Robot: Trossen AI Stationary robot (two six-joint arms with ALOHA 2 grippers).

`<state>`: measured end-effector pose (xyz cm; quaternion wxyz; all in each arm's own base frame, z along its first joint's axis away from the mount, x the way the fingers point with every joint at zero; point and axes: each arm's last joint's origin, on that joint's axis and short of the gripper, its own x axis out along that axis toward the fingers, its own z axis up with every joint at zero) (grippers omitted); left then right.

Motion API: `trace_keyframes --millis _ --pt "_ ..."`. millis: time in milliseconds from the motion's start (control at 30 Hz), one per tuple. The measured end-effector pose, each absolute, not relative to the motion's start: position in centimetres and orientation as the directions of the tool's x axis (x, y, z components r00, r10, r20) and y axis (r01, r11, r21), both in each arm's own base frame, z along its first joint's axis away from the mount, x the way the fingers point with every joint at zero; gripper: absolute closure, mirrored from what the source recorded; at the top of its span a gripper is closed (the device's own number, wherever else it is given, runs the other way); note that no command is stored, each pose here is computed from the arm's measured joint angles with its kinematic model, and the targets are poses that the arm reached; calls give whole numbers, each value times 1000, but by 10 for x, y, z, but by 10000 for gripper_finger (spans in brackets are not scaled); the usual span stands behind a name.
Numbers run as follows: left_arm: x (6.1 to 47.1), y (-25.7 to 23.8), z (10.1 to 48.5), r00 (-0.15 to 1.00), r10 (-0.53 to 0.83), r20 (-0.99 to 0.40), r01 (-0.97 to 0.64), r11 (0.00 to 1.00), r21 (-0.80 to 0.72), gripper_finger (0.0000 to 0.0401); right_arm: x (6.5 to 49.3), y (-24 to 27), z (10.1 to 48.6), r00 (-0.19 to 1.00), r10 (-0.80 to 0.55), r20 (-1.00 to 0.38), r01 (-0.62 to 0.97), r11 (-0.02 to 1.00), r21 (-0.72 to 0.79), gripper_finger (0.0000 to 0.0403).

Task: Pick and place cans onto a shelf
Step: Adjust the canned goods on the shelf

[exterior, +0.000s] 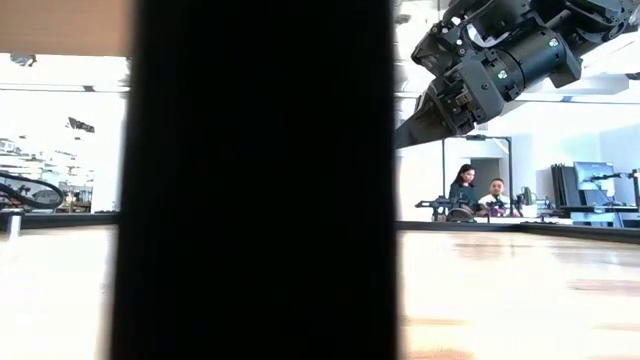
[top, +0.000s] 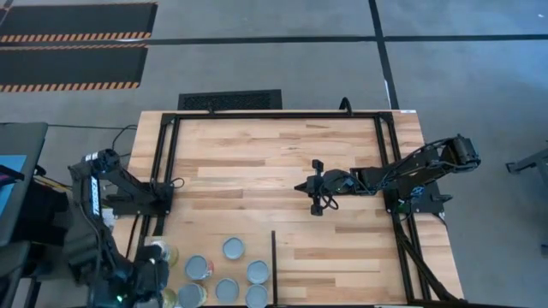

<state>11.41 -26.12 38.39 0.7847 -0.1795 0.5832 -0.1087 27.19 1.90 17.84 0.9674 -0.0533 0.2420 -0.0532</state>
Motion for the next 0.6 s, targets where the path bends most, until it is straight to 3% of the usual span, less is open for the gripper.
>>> trace_keyframes --millis 233,600 --pt "120 -283 368 211 -411 -887 -63 900 -432 401 272 19 178 877 -129 -463 77 989 -129 388" --pt "117 -275 367 193 -340 -921 -64 932 -357 401 272 19 178 877 -129 -463 77 989 -129 388"
